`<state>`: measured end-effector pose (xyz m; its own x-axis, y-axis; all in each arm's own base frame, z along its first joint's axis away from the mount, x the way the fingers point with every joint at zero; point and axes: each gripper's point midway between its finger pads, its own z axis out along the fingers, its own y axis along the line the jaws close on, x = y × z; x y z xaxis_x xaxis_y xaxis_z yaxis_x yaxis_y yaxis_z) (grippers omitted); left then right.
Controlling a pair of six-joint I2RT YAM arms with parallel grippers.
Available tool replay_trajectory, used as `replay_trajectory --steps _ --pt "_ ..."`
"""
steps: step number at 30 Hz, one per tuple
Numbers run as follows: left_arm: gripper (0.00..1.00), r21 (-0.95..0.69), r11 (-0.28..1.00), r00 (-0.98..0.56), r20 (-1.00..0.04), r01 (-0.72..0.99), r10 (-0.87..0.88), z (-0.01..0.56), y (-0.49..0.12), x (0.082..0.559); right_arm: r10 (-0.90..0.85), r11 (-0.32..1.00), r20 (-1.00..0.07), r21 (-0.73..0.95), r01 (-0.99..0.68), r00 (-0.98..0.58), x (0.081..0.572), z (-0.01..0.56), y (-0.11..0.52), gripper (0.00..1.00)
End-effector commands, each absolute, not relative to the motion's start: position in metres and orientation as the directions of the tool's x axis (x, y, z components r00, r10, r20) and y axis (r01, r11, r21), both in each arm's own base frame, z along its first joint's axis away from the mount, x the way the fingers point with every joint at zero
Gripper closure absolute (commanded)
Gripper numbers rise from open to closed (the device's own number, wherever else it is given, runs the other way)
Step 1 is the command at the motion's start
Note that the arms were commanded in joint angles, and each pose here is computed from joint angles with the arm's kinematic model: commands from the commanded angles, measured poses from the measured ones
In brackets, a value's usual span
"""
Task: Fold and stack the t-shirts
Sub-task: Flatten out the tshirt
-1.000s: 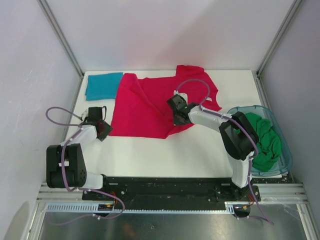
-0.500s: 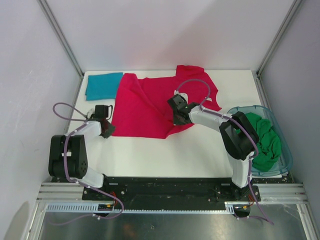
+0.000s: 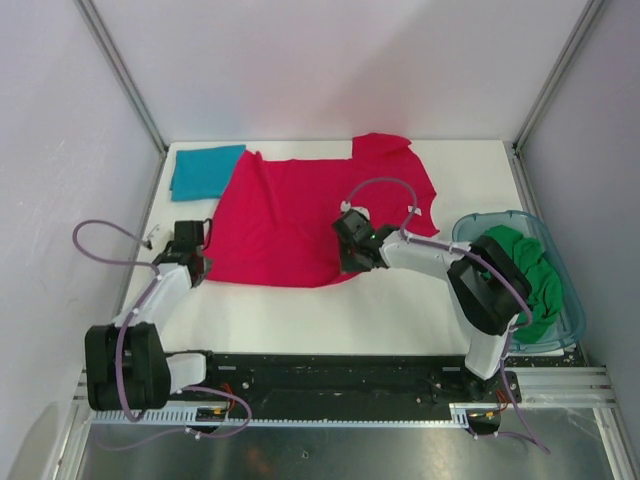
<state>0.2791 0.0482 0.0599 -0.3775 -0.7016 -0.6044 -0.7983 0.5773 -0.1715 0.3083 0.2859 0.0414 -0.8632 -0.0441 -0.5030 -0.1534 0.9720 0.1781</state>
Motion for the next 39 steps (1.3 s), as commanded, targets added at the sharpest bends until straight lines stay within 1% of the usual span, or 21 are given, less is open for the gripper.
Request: replay_trajectory --steps 1,4,5,7,10,13,21,25,30,35,39 --pt "1.0 -0.116 0.49 -0.318 -0.631 -0.864 -0.708 0.055 0.074 0.247 -0.062 0.942 -0.563 0.24 -0.234 -0.824 0.288 0.075 0.311 0.58" --pt "1.0 -0.122 0.475 -0.303 -0.628 -0.871 -0.717 0.054 0.078 0.241 -0.042 0.942 -0.611 0.239 -0.234 -0.79 0.3 0.093 0.304 0.45" --pt "1.0 -0.129 0.472 -0.299 -0.624 -0.872 -0.722 0.054 0.079 0.241 -0.025 0.943 -0.628 0.244 -0.227 -0.778 0.307 0.1 0.3 0.42" --pt "1.0 -0.143 0.467 -0.291 -0.617 -0.872 -0.731 0.056 0.08 0.241 0.011 0.948 -0.665 0.244 -0.203 -0.747 0.326 0.113 0.291 0.4" --pt "1.0 -0.156 0.466 -0.283 -0.616 -0.871 -0.735 0.059 0.081 0.242 0.039 0.964 -0.715 0.21 -0.162 -0.698 0.358 0.126 0.276 0.39" --pt "1.0 -0.153 0.469 -0.289 -0.613 -0.87 -0.735 0.06 0.081 0.242 0.022 0.978 -0.748 0.155 -0.142 -0.664 0.388 0.126 0.268 0.39" --pt "1.0 -0.139 0.473 -0.311 -0.591 -0.87 -0.745 0.051 0.079 0.238 -0.028 0.975 -0.769 0.12 -0.186 -0.639 0.448 0.113 0.299 0.39" --pt "1.0 -0.137 0.478 -0.319 -0.584 -0.868 -0.747 0.05 0.077 0.238 -0.067 0.979 -0.768 0.071 -0.189 -0.637 0.467 0.098 0.315 0.38" --pt "1.0 -0.132 0.488 -0.328 -0.587 -0.863 -0.74 0.051 0.078 0.24 -0.06 0.986 -0.775 0.051 -0.158 -0.63 0.486 0.085 0.322 0.38" --pt "1.0 -0.131 0.494 -0.334 -0.588 -0.86 -0.737 0.052 0.078 0.241 -0.067 0.99 -0.765 0.029 -0.139 -0.641 0.495 0.07 0.329 0.37" --pt "1.0 -0.126 0.497 -0.34 -0.587 -0.858 -0.735 0.052 0.078 0.241 -0.065 0.993 -0.756 0.015 -0.117 -0.651 0.499 0.059 0.327 0.38"
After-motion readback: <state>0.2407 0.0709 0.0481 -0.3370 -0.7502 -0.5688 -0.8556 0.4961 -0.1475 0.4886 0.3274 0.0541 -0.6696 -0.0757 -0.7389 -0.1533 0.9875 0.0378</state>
